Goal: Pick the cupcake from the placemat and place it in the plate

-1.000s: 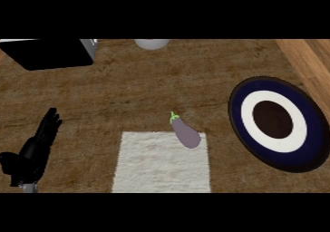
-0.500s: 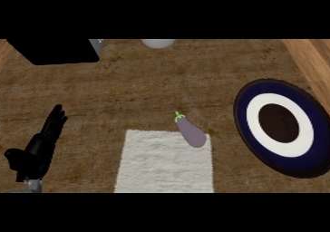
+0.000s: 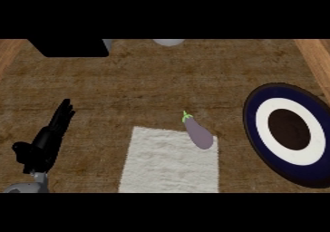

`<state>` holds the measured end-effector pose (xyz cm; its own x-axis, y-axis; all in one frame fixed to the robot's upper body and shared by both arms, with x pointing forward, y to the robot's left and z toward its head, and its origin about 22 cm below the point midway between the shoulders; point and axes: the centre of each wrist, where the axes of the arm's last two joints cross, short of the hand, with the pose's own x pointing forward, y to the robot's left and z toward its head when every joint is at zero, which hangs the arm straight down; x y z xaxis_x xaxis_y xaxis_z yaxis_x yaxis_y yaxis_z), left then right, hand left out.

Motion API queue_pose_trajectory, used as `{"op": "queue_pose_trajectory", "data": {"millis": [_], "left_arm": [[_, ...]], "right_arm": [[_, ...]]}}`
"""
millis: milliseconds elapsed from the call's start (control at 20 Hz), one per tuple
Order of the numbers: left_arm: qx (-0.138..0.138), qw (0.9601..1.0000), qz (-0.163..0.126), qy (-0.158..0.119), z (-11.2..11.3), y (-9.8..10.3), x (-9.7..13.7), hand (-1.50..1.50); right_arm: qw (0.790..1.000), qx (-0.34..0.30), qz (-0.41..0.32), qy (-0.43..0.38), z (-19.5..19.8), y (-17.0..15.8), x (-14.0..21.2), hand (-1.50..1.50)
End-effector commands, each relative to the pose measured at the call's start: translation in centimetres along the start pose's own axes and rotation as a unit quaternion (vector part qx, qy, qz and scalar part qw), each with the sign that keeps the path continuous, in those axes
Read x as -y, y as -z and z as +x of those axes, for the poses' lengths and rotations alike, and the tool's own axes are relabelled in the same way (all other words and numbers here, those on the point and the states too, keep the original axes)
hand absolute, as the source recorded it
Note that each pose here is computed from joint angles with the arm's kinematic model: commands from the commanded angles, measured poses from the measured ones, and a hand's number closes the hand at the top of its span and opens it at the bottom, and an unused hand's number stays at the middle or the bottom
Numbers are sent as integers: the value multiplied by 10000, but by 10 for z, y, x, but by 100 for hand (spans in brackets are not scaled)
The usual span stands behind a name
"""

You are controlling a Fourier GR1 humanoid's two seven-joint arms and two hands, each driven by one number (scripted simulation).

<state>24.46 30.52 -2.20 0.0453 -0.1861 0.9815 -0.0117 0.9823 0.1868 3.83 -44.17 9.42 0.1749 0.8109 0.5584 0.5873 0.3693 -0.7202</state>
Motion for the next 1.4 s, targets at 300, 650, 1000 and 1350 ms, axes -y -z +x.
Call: {"op": "queue_pose_trajectory", "data": {"millis": [300,650,1000,1350], "left_arm": [[-38,9999,-146,-64,7,18,0,0],[-24,9999,-125,-35,-3,13,-4,0],[31,10000,-4,-39,3,16,9,0],[9,10000,20,-48,11,-9,7,0]], "right_arm": [[9977,226,354,528,49,60,-64,150],[9968,192,637,438,72,79,-129,150],[9873,-816,236,1341,77,101,-162,-150],[9772,-1225,403,1688,83,118,-186,-150]]}}
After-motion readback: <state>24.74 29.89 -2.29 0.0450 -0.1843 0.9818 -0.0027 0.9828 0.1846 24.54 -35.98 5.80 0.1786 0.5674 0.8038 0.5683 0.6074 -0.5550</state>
